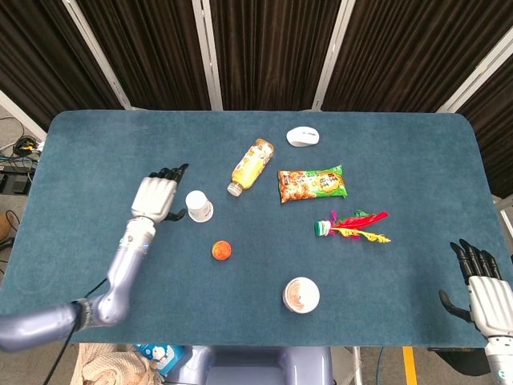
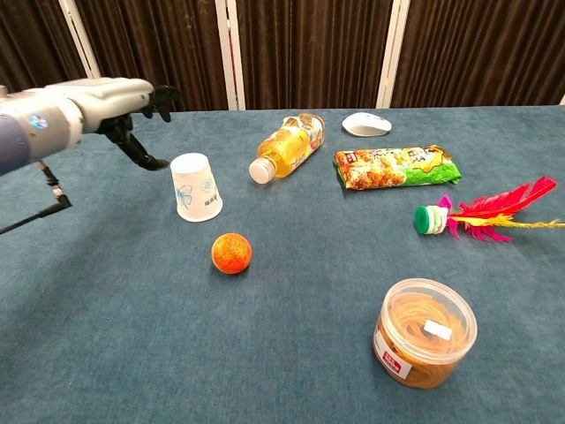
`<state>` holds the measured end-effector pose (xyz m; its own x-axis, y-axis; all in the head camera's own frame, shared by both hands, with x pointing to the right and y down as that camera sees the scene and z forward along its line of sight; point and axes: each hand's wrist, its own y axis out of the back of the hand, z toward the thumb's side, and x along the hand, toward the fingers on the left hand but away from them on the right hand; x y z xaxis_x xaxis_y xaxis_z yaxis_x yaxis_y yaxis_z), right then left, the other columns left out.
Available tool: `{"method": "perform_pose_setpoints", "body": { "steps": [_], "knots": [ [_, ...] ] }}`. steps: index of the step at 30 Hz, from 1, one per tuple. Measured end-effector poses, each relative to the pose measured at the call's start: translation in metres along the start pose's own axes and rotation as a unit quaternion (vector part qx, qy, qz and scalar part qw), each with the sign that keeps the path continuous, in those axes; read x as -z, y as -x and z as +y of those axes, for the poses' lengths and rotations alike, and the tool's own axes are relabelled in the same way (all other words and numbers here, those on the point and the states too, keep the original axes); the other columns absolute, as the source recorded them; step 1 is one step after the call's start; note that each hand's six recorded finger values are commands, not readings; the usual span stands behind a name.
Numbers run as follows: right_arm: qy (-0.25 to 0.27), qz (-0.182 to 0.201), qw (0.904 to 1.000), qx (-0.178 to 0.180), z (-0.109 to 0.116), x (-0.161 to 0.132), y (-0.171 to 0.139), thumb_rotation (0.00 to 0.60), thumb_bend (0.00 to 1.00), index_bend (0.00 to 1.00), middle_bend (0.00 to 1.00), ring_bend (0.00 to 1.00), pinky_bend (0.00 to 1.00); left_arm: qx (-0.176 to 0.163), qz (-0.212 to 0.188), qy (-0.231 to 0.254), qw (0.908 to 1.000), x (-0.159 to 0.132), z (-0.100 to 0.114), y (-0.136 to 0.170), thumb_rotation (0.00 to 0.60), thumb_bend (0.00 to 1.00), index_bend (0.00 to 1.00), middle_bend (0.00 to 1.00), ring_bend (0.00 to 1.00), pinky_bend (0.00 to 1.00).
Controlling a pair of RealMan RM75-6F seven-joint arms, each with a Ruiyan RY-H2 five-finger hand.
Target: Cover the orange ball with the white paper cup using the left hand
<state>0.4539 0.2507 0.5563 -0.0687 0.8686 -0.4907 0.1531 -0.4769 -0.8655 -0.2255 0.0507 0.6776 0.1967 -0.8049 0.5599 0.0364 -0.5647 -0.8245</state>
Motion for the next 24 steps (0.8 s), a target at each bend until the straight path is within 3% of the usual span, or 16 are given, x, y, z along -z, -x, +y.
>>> {"method": "perform_pose_setpoints", "body": {
  "steps": [11, 24],
  "knots": [
    [0.003, -0.005, 1.0000, 0.002, 0.001, 0.003, 0.000, 0.600, 0.35, 0.00, 0.00, 0.00, 0.03, 0.020, -0.005, -0.003, 0.9998, -0.021, -0.017, -0.012, 0.600, 0.26, 0.06, 0.24, 0.21, 0.31],
    [0.003, -0.006, 1.0000, 0.001, 0.001, 0.003, -0.001, 0.600, 0.35, 0.00, 0.00, 0.00, 0.03, 0.023, -0.003, 0.000, 0.9997, -0.024, -0.024, -0.016, 0.600, 0.27, 0.14, 0.35, 0.32, 0.39]
  ]
}}
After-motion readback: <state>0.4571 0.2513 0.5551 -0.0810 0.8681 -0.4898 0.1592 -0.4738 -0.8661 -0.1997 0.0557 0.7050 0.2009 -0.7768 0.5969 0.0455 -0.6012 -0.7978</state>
